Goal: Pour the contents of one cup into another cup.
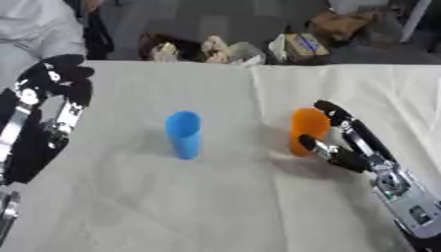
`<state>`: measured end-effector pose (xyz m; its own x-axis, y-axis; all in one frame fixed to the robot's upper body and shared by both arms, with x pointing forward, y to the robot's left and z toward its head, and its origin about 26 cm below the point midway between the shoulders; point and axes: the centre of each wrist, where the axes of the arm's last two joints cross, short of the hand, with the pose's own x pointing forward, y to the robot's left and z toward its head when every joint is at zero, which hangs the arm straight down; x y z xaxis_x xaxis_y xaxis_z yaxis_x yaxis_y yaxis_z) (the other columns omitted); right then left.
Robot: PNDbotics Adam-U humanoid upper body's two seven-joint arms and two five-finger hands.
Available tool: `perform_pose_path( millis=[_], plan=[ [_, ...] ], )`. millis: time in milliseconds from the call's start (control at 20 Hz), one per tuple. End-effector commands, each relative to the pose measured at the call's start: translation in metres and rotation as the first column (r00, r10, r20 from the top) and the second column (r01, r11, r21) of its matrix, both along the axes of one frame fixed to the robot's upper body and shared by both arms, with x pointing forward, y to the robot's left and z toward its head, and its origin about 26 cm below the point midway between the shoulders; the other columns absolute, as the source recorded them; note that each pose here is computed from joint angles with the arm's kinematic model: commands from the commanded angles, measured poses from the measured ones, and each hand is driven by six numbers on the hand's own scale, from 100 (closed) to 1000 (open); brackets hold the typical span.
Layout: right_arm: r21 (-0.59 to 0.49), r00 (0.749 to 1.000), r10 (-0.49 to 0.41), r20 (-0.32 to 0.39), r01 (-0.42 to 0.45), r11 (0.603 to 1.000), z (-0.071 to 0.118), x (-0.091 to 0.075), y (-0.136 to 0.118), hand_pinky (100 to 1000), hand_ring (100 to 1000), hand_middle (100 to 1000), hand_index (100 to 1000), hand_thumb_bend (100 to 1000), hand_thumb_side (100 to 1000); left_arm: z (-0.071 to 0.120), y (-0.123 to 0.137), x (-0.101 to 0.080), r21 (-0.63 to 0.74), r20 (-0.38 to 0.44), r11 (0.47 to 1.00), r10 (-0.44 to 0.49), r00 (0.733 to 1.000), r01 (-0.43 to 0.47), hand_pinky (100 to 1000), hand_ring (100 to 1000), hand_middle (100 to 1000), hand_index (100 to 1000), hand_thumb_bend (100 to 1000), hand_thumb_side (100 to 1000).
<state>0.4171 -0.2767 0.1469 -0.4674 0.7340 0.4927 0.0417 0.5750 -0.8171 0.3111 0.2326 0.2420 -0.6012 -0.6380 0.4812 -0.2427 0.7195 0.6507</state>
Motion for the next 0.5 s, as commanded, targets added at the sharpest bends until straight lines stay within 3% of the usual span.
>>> perform_pose_path(
  millis=[50,500],
  plan=[
    [-0.056,0.999,-0.012,0.03,0.013,0.998,0.0178,-0.0006,-0.0066,915,935,1000,1000,648,894,0.0063,0.0023,-0.0034,0.014,0.024,1.0,-0.001,1.0,0.001,819,849,871,807,270,991],
    [-0.041,1.0,-0.017,0.016,0.018,0.999,0.0184,0.0012,-0.0012,896,920,1000,1000,643,897,0.0063,0.0019,-0.0034,0.013,0.024,1.0,-0.006,1.0,0.005,821,850,871,804,265,992]
  ],
)
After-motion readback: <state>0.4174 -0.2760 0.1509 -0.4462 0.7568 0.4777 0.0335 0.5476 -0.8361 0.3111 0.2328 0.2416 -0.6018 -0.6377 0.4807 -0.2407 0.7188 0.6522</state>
